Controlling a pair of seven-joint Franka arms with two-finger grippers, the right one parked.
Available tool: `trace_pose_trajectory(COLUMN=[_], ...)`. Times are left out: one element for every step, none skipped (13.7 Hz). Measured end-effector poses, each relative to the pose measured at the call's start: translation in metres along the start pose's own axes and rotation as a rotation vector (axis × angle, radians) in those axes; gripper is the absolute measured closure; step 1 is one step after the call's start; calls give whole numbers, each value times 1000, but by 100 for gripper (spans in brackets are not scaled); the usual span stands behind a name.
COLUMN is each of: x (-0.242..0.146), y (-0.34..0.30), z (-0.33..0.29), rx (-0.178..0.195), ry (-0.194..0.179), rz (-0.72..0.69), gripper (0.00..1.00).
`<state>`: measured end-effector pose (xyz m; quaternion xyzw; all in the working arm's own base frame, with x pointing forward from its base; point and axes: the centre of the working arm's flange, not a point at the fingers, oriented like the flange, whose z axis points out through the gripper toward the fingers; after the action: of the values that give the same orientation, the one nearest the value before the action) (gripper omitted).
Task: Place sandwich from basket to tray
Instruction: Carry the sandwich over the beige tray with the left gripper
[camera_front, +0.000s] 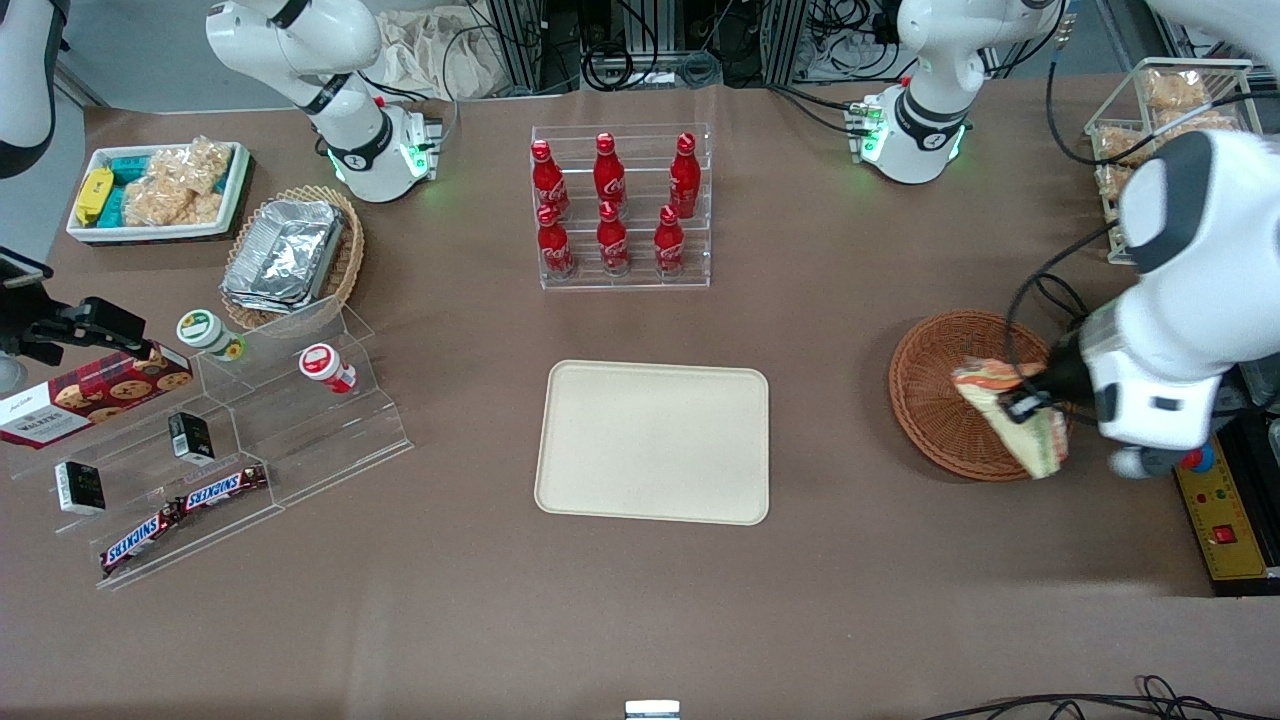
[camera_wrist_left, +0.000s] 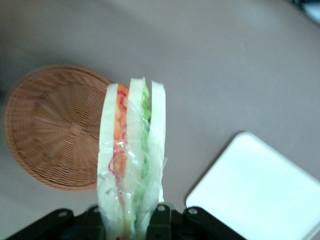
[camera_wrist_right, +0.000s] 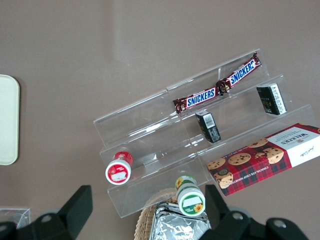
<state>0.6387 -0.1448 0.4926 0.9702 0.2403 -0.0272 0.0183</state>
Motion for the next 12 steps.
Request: trace_pose_trajectory(x=[-17,-36,-54,-69,-79,-86,-92,-98,-105,-113,-122,-131], y=[38,74,105,129,146,157,165,171,176,182,187,193], z=[27,58,91,121,151,179,204,226,244,258,268,276], rx=[0,-1,2,9,18,32,49,69,88,96,100,102], ry=[-20,-33,-35,-28,-24,-19,-9,-1,2,4,4,2], rz=[59,103,133,155,169,184,206,221,227,239,253,265], gripper=[80,80,80,80,80,80,80,80,80,80,80,80])
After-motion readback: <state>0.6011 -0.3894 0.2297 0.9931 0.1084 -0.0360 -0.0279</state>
